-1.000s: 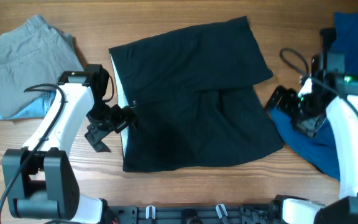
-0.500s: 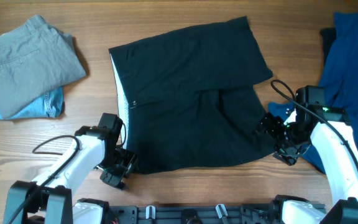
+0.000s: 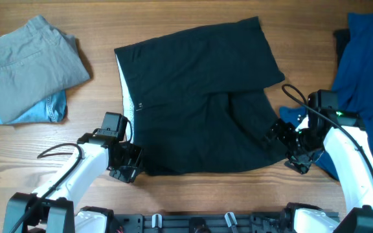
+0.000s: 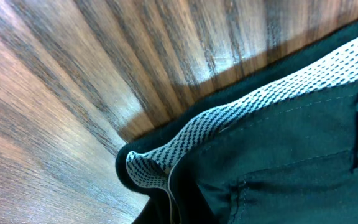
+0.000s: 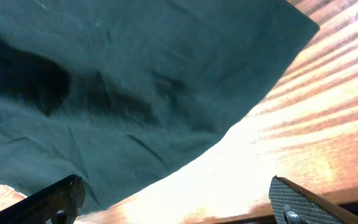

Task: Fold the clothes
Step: 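Grasp the trousers' near left and right edges with both grippers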

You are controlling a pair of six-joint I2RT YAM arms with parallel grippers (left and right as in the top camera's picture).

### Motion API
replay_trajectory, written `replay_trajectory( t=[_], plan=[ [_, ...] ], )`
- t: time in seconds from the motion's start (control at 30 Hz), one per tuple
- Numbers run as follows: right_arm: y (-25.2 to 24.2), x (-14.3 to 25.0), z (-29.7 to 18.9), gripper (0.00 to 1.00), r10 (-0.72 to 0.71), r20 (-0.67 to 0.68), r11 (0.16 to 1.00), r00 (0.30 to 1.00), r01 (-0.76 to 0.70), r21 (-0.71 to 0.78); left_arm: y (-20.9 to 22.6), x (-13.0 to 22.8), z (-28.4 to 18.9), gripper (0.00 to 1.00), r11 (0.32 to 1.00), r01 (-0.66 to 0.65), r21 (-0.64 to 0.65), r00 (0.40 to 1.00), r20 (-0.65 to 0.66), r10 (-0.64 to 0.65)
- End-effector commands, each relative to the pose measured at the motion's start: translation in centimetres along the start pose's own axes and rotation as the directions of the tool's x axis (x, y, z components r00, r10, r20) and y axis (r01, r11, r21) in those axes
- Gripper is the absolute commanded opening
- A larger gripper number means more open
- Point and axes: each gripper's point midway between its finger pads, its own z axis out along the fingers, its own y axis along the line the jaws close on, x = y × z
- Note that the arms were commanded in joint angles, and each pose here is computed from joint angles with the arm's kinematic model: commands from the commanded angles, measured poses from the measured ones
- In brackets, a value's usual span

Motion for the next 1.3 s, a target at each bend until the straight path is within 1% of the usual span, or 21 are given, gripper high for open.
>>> replay_trajectory(
  t=[0.0,0.03,0.1,0.17,0.23,0.27,0.3,0.33,0.37,0.63,0.67,0.7,0.73,0.77,0.8,0.87,0.93,1.0,1.07,1.2,1.27],
  plan=[
    [-0.7,1.0,0.8,1.0,0.034,-0.031,0.999,0.999,-0.034,0.001,0.4,-2.1,-0.5,0.04,0.994,-0.106,-0.022,0.987,0.121,0.108],
    [-1.1,1.3,1.3,1.0,0.047,-0.039,0.999,0.998,-0.046,0.007,0.1,-2.2,-1.0,0.04,0.988,-0.155,-0.018,0.978,0.136,0.156],
    [-1.8,1.7,2.4,0.99,0.1,-0.051,0.995,0.994,-0.1,0.019,0.6,-3.0,-1.7,0.04,0.983,-0.176,-0.048,0.964,0.193,0.182],
    [-2.3,1.8,3.4,0.93,0.138,-0.05,0.99,0.989,-0.137,0.021,1.8,-4.6,-2.7,0.04,0.98,-0.164,-0.113,0.938,0.291,0.19],
    [-2.4,1.6,4.0,0.84,0.153,-0.039,0.988,0.987,-0.153,0.012,1.8,-4.9,-2.9,0.04,0.972,-0.201,-0.125,0.923,0.308,0.23],
    [-2.5,1.5,4.4,0.77,0.17,-0.031,0.985,0.985,-0.17,0.006,1.8,-4.9,-2.9,0.04,0.97,-0.205,-0.128,0.922,0.307,0.236],
    [-2.5,1.3,4.7,0.57,0.187,-0.023,0.982,0.982,-0.187,-0.001,1.9,-4.9,-2.9,0.04,0.97,-0.204,-0.133,0.923,0.304,0.236],
    [-2.6,1.4,5.0,0.52,0.2,-0.022,0.98,0.979,-0.2,-0.001,2.0,-4.9,-2.9,0.04,0.97,-0.203,-0.135,0.923,0.305,0.235],
    [-2.8,1.4,5.4,0.4,0.222,-0.021,0.975,0.975,-0.222,-0.002,2.0,-4.9,-2.9,0.04,0.97,-0.203,-0.135,0.922,0.306,0.236],
    [-3.9,1.6,7.7,0.4,0.255,-0.003,0.967,0.967,-0.255,-0.02,2.0,-4.9,-2.9,0.04,0.97,-0.203,-0.135,0.923,0.305,0.235],
    [-4.0,1.6,7.9,0.39,0.257,-0.002,0.966,0.966,-0.257,-0.021,2.0,-4.9,-2.9,0.04,0.97,-0.202,-0.136,0.923,0.305,0.235],
    [-4.1,1.7,8.0,0.3,0.257,-0.001,0.966,0.966,-0.257,-0.018,2.1,-4.8,-2.9,0.04,0.97,-0.201,-0.139,0.923,0.303,0.235],
    [-4.1,1.6,8.0,0.18,0.256,0.001,0.967,0.967,-0.256,-0.02,2.2,-4.8,-2.9,0.04,0.969,-0.201,-0.142,0.924,0.302,0.236],
    [-4.0,1.4,8.0,0.04,0.245,0.007,0.969,0.97,-0.244,-0.027,2.3,-4.8,-3.0,0.04,0.969,-0.199,-0.149,0.925,0.299,0.236],
    [-3.8,1.3,7.9,0.04,0.232,0.01,0.972,0.973,-0.232,-0.031,2.2,-4.7,-3.3,0.04,0.963,-0.219,-0.157,0.92,0.295,0.257],
    [-3.1,0.7,7.2,0.04,0.153,0.025,0.987,0.988,-0.152,-0.044,1.4,-4.7,-4.1,0.04,0.943,-0.287,-0.171,0.898,0.296,0.327],
    [-2.5,-1.0,5.1,0.04,0.085,0.087,0.996,0.993,-0.085,-0.008,1.0,-5.4,-6.2,0.04,0.936,-0.28,-0.214,0.874,0.345,0.341],
    [-2.2,-3.1,1.9,0.04,0.048,0.188,0.996,0.981,-0.061,0.061,0.4,-6.1,-8.7,0.04,0.931,-0.262,-0.253,0.845,0.405,0.348],
    [0.1,-5.0,-3.1,0.04,-0.031,0.279,0.998,0.96,0.015,0.058,-0.6,-6.2,-11.6,0.04,0.931,-0.254,-0.261,0.824,0.446,0.35],
    [1.7,-6.1,-10.0,0.04,-0.077,0.396,0.995,0.915,0.046,0.088,-1.2,-4.9,-15.0,0.04,0.934,-0.26,-0.245,0.824,0.447,0.347],
    [2.5,-6.0,-12.9,0.04,-0.125,0.438,0.991,0.89,0.092,0.097,-1.4,-4.3,-16.7,0.04,0.932,-0.282,-0.227,0.814,0.458,0.358]
  ],
)
